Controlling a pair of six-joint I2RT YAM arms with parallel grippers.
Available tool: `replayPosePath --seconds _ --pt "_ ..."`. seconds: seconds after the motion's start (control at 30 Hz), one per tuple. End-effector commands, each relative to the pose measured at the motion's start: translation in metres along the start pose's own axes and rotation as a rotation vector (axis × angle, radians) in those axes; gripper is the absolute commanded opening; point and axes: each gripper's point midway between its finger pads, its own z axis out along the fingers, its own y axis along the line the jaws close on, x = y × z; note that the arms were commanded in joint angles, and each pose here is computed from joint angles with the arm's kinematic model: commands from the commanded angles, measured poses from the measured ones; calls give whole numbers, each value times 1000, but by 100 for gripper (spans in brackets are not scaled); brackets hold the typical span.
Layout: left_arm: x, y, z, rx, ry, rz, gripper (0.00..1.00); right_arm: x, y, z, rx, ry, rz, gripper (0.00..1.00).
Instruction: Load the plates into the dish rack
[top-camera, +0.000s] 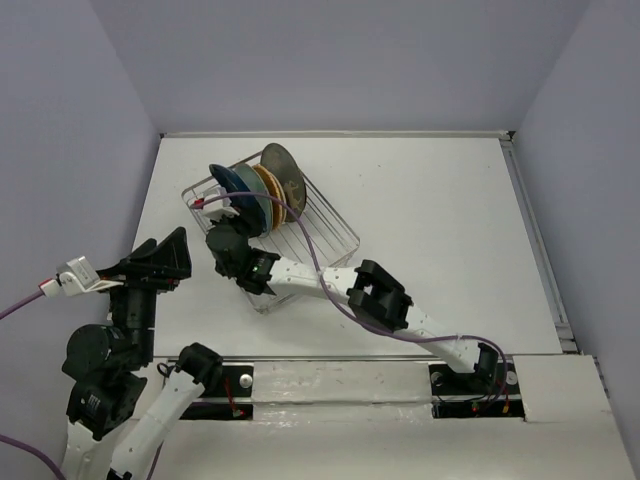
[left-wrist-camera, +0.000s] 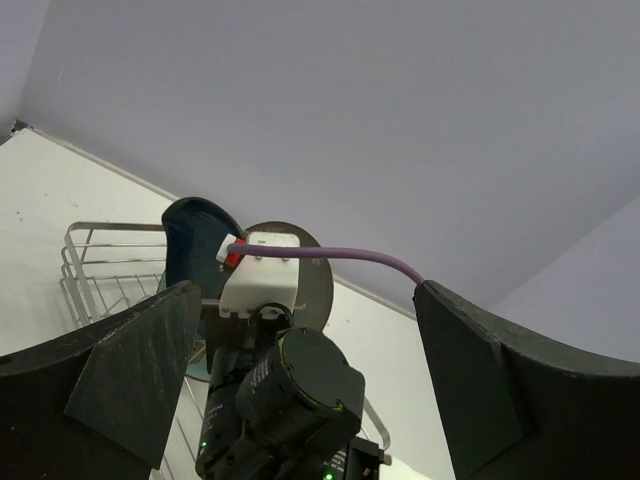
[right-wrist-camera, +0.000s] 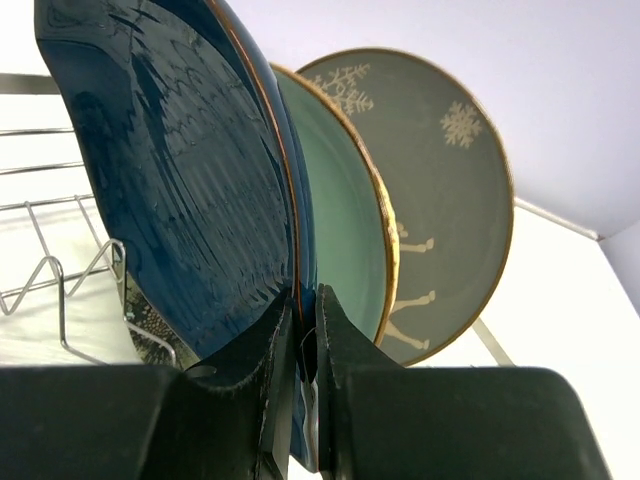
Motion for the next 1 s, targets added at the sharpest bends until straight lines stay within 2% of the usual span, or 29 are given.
replayPosePath --seconds 0.0,0.1,0.37,0.7,0.97 --pt "-5 -7 5 16 -20 -15 99 -111 -57 -12 22 -137 316 7" --pt "-6 -9 5 22 -22 -19 99 -117 -62 -12 26 -141 315 7" --pt "-1 -8 6 25 -6 -17 99 -79 -38 -11 24 -91 258 7" --pt "1 -9 8 27 -5 -13 99 -100 -33 -15 -28 -104 314 7" --pt "-3 -12 6 35 -5 -16 99 -81 -24 -13 31 -64 325 7"
